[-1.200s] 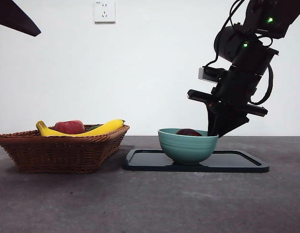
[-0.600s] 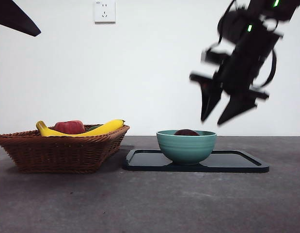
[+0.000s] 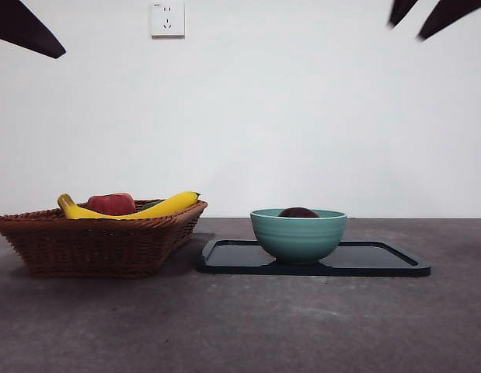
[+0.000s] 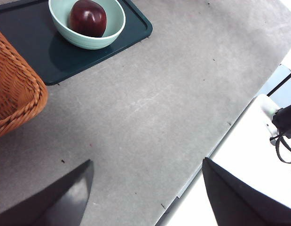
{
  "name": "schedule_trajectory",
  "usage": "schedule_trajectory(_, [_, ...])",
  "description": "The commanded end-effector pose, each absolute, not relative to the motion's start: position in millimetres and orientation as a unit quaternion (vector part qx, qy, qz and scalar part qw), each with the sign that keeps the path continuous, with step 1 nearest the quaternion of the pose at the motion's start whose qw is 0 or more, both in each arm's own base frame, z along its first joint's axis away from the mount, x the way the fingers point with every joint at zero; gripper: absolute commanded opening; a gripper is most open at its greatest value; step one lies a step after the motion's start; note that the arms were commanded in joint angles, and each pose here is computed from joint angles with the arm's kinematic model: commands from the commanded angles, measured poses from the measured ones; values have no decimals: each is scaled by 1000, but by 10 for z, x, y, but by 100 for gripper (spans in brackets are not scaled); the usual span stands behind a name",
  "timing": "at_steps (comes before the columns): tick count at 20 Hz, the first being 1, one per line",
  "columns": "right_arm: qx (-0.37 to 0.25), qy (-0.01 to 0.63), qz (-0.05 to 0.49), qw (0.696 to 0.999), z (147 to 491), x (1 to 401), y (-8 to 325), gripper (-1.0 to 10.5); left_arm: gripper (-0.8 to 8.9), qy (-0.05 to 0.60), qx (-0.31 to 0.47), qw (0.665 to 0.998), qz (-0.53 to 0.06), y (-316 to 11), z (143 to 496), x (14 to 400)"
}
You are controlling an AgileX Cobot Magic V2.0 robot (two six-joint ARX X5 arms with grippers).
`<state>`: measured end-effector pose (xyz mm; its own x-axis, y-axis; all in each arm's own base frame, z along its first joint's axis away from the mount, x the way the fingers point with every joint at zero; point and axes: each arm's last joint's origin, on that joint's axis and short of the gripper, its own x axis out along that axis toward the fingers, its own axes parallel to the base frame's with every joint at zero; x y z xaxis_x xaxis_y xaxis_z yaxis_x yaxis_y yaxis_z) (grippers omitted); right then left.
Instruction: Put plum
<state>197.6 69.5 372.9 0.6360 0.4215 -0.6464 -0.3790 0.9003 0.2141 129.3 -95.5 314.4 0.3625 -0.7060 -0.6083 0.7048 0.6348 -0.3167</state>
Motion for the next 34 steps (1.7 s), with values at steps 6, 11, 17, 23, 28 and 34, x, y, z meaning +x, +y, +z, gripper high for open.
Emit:
schedule_trajectory(6, [41, 330, 300, 894, 3651, 1227, 555, 214, 374, 360, 0, 827, -433, -972, 3183, 1300])
schedule_trajectory(11, [59, 347, 338, 873, 3306, 969, 506, 214, 374, 360, 0, 827, -433, -972, 3183, 1300])
schedule_trajectory(17, [64, 364, 342, 864, 3089, 909, 488, 214, 374, 360, 0, 827, -433, -972, 3183, 1300])
schedule_trajectory(23, [64, 364, 342, 864, 3089, 911, 488, 214, 374, 360, 0, 827, -433, -972, 3183, 1300])
schedule_trajectory(28, [64, 364, 342, 864, 3089, 911, 488, 214, 373, 360, 0, 827, -433, -972, 3183, 1300])
schedule_trajectory(34, [64, 364, 342, 864, 3088, 911, 488, 214, 373, 359, 0, 827, -433, -972, 3184, 1300])
